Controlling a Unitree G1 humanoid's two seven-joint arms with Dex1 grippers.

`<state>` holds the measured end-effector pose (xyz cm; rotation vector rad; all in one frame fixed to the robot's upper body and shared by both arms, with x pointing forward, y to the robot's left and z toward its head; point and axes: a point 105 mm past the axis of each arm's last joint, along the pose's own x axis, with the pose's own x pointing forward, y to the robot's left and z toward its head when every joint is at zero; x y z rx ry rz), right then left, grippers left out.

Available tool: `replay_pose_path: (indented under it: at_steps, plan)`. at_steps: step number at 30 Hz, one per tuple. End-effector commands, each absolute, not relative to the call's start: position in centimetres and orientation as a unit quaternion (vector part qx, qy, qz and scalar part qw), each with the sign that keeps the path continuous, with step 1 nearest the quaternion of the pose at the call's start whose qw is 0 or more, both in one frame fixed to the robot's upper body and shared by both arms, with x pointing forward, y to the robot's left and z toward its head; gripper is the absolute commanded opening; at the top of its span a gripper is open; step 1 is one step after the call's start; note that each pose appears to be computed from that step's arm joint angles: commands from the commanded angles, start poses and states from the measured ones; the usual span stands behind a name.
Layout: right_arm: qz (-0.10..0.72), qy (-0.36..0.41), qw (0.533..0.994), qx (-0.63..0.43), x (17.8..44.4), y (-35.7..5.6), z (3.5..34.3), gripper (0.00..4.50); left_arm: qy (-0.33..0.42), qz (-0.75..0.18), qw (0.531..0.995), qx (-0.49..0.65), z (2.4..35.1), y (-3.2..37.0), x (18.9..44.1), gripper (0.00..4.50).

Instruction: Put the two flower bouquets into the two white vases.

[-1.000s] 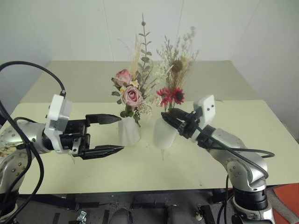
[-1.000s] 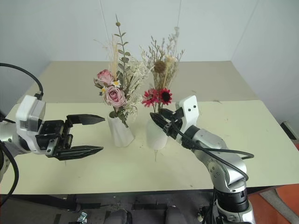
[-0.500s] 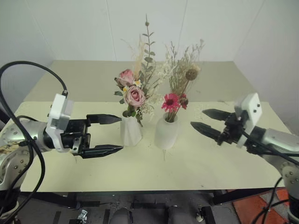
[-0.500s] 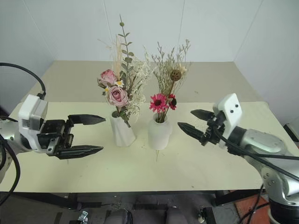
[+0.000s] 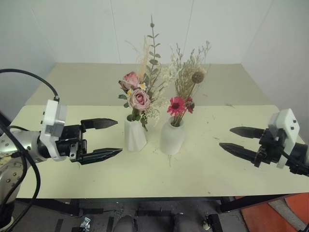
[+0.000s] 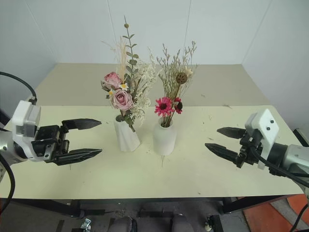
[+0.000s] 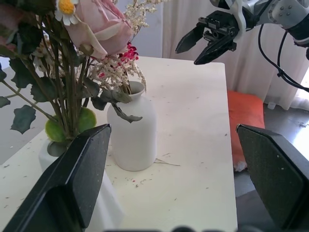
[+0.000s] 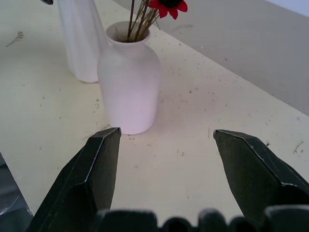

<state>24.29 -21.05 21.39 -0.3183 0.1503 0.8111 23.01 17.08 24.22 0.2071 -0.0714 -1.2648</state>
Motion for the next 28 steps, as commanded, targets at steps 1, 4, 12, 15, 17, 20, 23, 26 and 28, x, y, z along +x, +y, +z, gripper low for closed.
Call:
replay_pose_path:
  at_steps: [1, 4, 12, 15, 17, 20, 23, 26, 28]
  plan:
    - [0.38, 0.045, 0.905, -0.183, 24.0, -21.4, 22.9, 3.69, -0.051, -0.588, 0.8, 0.109, 25.0, 17.0, 22.4, 4.5]
    - [0.377, 0.043, 0.907, -0.184, 24.0, -21.5, 23.0, 3.69, -0.052, -0.587, 0.801, 0.107, 25.0, 17.0, 22.4, 4.5]
    - [0.371, 0.047, 0.908, -0.187, 23.6, -21.8, 23.0, 3.69, -0.051, -0.592, 0.799, 0.095, 24.6, 16.7, 22.0, 4.5]
    - [0.369, 0.049, 0.908, -0.192, 23.4, -21.8, 22.8, 3.69, -0.05, -0.594, 0.798, 0.092, 24.3, 16.6, 21.7, 4.5]
    - [0.37, 0.048, 0.908, -0.191, 23.2, -21.8, 22.8, 3.69, -0.051, -0.595, 0.797, 0.091, 24.3, 16.5, 21.8, 4.5]
    - [0.368, 0.049, 0.908, -0.191, 22.9, -21.7, 22.7, 3.69, -0.052, -0.597, 0.796, 0.089, 24.4, 16.4, 21.9, 4.5]
    - [0.365, 0.051, 0.91, -0.191, 22.5, -21.7, 22.6, 3.69, -0.05, -0.603, 0.792, 0.089, 24.4, 16.3, 21.9, 4.5]
    - [0.359, 0.051, 0.912, -0.191, 22.3, -21.8, 22.5, 3.69, -0.047, -0.607, 0.788, 0.088, 24.4, 16.3, 22.0, 4.5]
    - [0.357, 0.051, 0.913, -0.191, 22.2, -21.8, 22.5, 3.69, -0.047, -0.609, 0.787, 0.088, 24.4, 16.2, 22.1, 4.5]
